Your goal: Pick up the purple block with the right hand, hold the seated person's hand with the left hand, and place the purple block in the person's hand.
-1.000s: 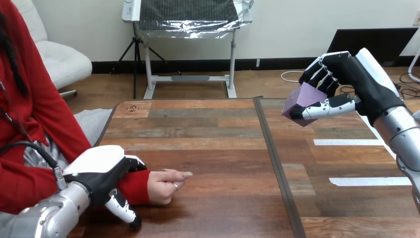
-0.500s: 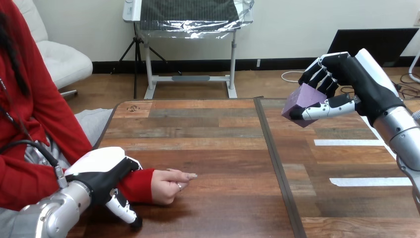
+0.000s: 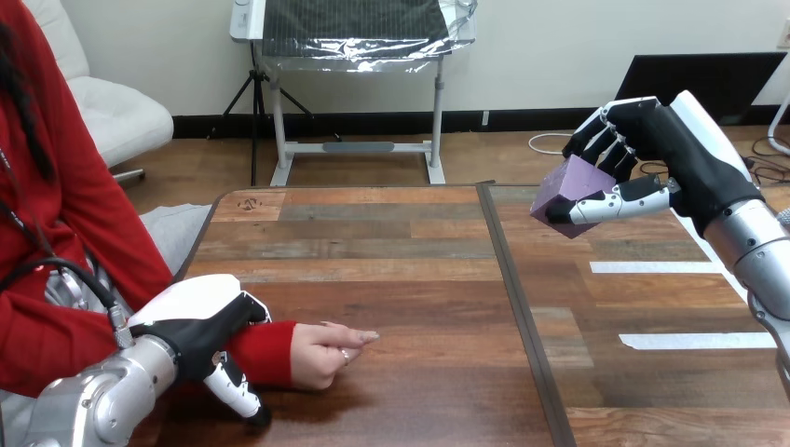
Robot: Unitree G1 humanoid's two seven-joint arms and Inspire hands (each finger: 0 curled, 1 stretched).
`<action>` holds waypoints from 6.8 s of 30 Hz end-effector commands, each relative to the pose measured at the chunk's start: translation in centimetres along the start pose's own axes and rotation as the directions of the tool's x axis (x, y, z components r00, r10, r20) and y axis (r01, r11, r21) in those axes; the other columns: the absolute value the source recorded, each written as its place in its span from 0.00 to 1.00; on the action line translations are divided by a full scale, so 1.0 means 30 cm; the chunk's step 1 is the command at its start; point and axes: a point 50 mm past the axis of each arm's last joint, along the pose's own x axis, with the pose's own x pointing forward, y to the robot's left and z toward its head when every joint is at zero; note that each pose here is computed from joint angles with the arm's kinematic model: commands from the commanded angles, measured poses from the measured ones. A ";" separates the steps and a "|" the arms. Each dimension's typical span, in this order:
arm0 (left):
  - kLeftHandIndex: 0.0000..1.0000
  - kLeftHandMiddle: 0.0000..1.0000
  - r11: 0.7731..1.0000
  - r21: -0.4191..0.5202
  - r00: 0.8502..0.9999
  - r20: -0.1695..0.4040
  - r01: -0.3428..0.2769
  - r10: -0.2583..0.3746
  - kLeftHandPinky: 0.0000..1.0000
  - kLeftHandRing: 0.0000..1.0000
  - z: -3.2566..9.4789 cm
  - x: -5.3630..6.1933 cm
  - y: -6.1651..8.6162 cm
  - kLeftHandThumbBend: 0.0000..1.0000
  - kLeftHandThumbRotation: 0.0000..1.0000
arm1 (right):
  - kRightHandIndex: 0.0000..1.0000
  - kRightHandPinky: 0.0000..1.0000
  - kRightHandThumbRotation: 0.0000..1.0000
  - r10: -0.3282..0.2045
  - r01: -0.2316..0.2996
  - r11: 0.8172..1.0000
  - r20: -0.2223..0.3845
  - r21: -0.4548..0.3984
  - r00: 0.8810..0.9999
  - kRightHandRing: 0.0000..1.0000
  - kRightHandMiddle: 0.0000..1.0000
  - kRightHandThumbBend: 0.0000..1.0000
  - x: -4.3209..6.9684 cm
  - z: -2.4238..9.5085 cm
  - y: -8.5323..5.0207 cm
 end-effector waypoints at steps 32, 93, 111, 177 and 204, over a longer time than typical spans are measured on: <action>0.39 0.36 0.989 -0.130 0.995 0.072 -0.066 0.076 0.22 0.28 0.005 -0.002 0.074 0.69 0.00 | 0.44 0.29 0.00 -0.032 0.030 0.999 0.100 0.019 0.994 0.33 0.39 0.80 0.025 0.055 -0.035; 0.39 0.37 0.904 -0.218 0.887 0.209 -0.368 0.412 0.22 0.29 0.124 -0.051 0.351 0.68 0.00 | 0.45 0.31 0.00 -0.008 -0.002 0.995 0.096 0.104 0.995 0.36 0.41 0.79 0.015 0.039 0.067; 0.38 0.36 0.880 -0.268 0.852 0.254 -0.392 0.457 0.21 0.28 0.186 -0.017 0.365 0.71 0.00 | 0.45 0.30 0.00 -0.002 -0.018 0.990 0.139 0.142 0.990 0.35 0.41 0.79 0.019 0.068 0.104; 0.38 0.36 0.842 -0.418 0.792 0.355 -0.342 0.497 0.22 0.29 0.362 0.070 0.373 0.70 0.00 | 0.43 0.27 0.00 0.029 -0.126 0.961 0.365 0.247 0.931 0.32 0.39 0.76 0.043 0.286 0.187; 0.39 0.38 0.837 -0.441 0.785 0.367 -0.325 0.499 0.24 0.31 0.386 0.084 0.360 0.70 0.00 | 0.43 0.27 0.00 0.077 -0.192 0.944 0.387 0.268 0.919 0.32 0.39 0.78 0.032 0.349 0.242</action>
